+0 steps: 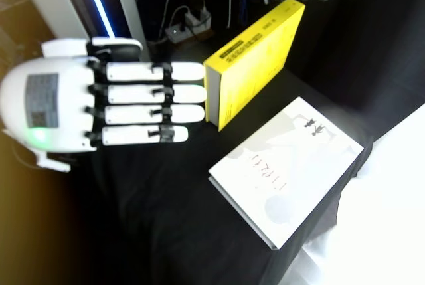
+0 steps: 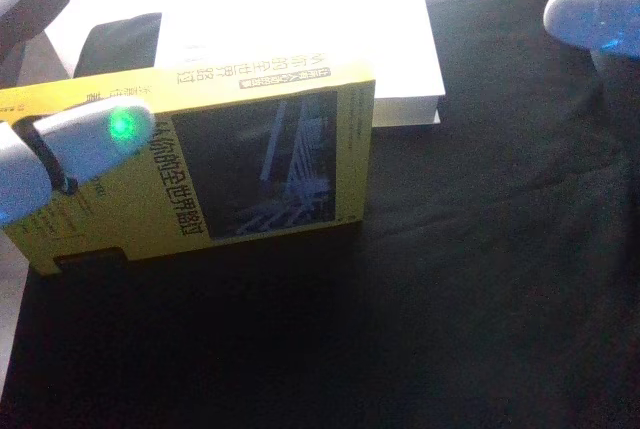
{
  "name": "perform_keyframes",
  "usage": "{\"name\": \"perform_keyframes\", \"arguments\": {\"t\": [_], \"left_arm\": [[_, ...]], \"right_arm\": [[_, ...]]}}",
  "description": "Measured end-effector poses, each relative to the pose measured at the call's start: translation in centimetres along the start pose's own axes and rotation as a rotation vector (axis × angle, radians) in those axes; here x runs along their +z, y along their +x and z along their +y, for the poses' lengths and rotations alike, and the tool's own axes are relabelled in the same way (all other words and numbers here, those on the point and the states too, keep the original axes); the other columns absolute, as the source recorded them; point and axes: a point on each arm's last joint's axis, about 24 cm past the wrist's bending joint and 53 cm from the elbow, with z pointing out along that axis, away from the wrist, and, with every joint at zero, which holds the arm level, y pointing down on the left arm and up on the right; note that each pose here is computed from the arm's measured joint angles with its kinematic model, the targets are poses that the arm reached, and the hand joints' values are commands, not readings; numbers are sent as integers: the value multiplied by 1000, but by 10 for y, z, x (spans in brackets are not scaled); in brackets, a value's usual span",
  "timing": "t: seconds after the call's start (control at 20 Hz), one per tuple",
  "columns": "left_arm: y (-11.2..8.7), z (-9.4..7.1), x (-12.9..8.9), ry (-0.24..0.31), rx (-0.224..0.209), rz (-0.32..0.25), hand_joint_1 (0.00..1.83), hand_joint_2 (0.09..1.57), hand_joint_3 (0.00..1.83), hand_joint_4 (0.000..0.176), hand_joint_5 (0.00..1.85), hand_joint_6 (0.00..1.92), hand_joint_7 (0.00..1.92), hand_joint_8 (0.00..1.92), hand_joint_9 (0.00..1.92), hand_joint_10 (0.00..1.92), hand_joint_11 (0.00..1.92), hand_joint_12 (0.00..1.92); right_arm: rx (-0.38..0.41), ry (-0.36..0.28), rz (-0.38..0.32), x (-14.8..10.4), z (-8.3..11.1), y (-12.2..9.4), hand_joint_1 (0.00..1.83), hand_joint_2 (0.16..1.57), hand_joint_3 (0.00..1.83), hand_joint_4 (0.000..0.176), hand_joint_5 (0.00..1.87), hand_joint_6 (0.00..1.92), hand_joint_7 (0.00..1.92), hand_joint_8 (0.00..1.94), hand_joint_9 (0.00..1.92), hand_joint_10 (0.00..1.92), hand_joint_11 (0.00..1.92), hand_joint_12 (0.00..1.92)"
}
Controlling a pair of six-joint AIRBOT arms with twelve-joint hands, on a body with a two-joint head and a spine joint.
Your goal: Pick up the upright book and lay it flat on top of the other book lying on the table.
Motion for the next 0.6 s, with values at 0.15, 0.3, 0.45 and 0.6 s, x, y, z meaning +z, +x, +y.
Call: {"name": "perform_keyframes", "arguments": {"t": [0.15,0.3,0.45,0.6], "left_arm": [[1,17,-6,-67,-2,6,646,1085,0,157,0,0,0,0,0,0,0,0],[-4,29,-9,-113,-2,-10,691,1055,0,106,0,0,0,0,0,0,0,0],[0,47,-10,-169,-14,-14,776,995,0,88,0,0,0,0,0,0,14,20],[21,64,-10,-224,-41,30,880,1005,0,49,63,23,9,3,0,0,0,0]], "right_arm": [[0,1,2,0,-1,1,0,1380,31,0,0,0,0,0,0,0,0,0],[1,7,5,-1,-3,2,50,1378,19,0,0,0,0,0,0,0,0,0],[4,6,4,-1,-2,2,84,1377,13,0,0,0,0,0,0,0,0,0],[8,12,7,-2,-5,3,88,1370,7,16,0,0,0,0,0,0,0,0]]}}
